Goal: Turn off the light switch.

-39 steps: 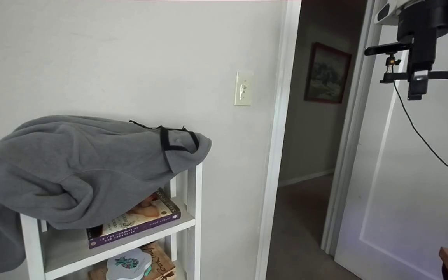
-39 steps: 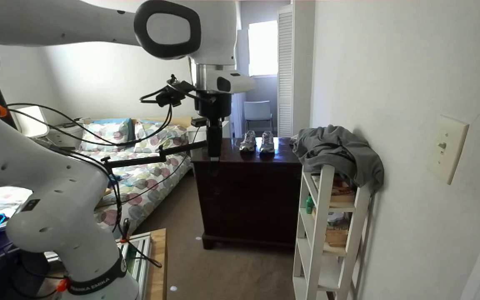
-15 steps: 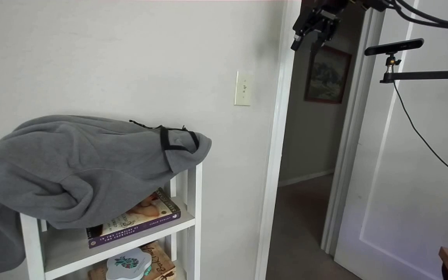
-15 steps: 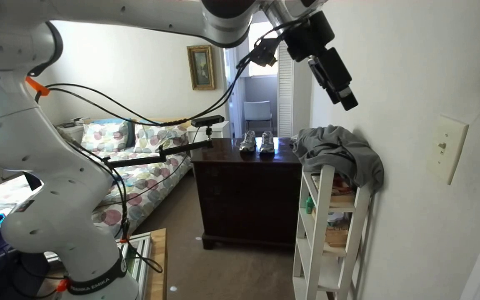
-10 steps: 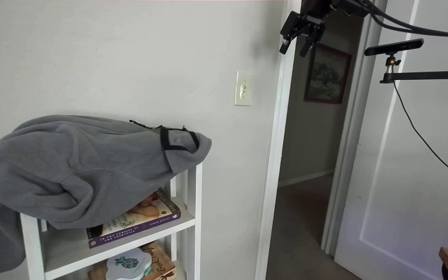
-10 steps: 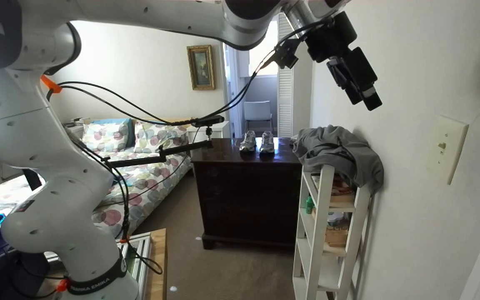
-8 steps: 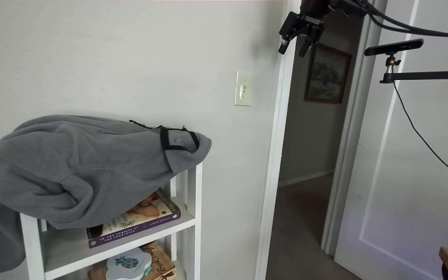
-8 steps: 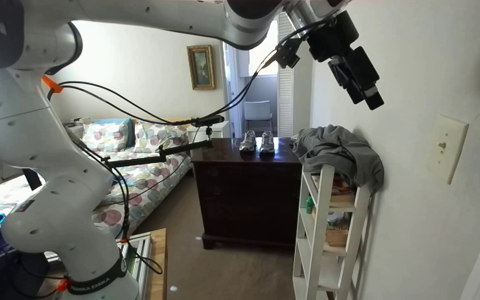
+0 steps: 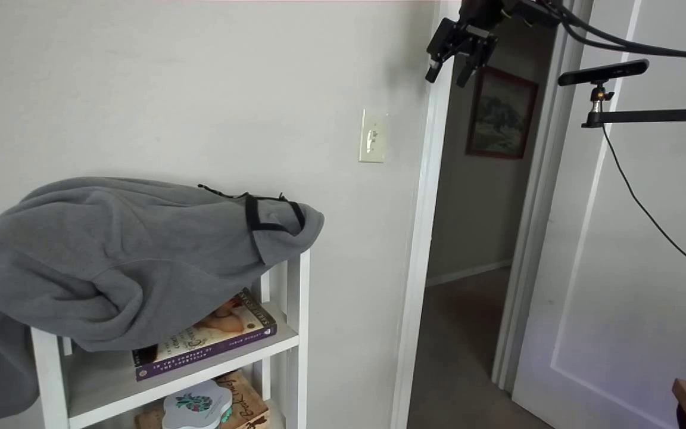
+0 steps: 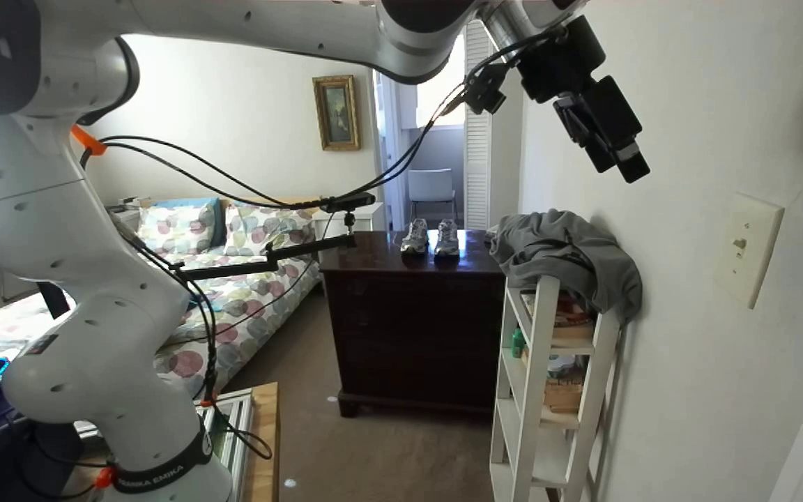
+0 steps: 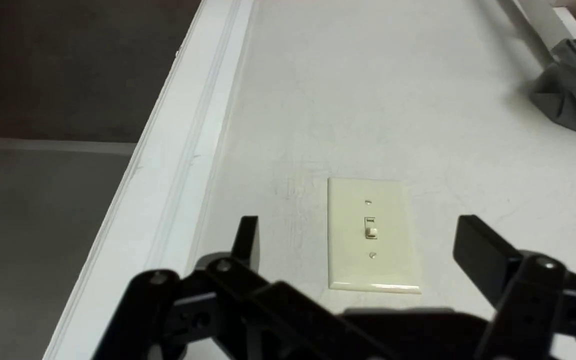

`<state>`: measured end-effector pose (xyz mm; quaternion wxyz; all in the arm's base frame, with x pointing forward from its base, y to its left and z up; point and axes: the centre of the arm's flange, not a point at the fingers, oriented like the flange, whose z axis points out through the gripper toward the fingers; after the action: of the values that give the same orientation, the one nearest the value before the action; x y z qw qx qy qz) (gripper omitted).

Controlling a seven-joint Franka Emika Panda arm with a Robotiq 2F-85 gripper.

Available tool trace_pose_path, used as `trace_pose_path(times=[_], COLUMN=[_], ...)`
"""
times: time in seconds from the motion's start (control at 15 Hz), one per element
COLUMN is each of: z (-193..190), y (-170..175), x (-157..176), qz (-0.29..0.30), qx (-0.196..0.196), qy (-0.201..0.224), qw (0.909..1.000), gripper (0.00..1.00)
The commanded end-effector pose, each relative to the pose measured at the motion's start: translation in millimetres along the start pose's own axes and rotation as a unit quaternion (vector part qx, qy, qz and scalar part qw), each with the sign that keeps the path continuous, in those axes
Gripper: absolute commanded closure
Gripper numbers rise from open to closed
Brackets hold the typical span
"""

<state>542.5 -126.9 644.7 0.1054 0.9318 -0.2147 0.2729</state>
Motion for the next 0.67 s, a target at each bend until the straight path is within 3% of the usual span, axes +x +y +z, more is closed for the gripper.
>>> trace_pose_path(times=[0.0, 0.2, 0.27, 0.33, 0.47, 0.6], z=[17, 35, 40, 45, 53, 61], y=[-3, -6, -7, -9, -10, -10], x=[5, 5, 6, 9, 14, 20], qz=[0.002, 0.003, 0.003, 0.003, 0.003, 0.002], qx=[-0.008, -0.006, -0.006, -0.004, -0.005, -0.004], qy=[0.017, 0.016, 0.019, 0.025, 0.037, 0.049], qw=[0.9998, 0.9998, 0.9998, 0.9997, 0.9993, 0.9988], gripper=[0.0, 0.0, 0.04, 0.26, 0.31, 0.46])
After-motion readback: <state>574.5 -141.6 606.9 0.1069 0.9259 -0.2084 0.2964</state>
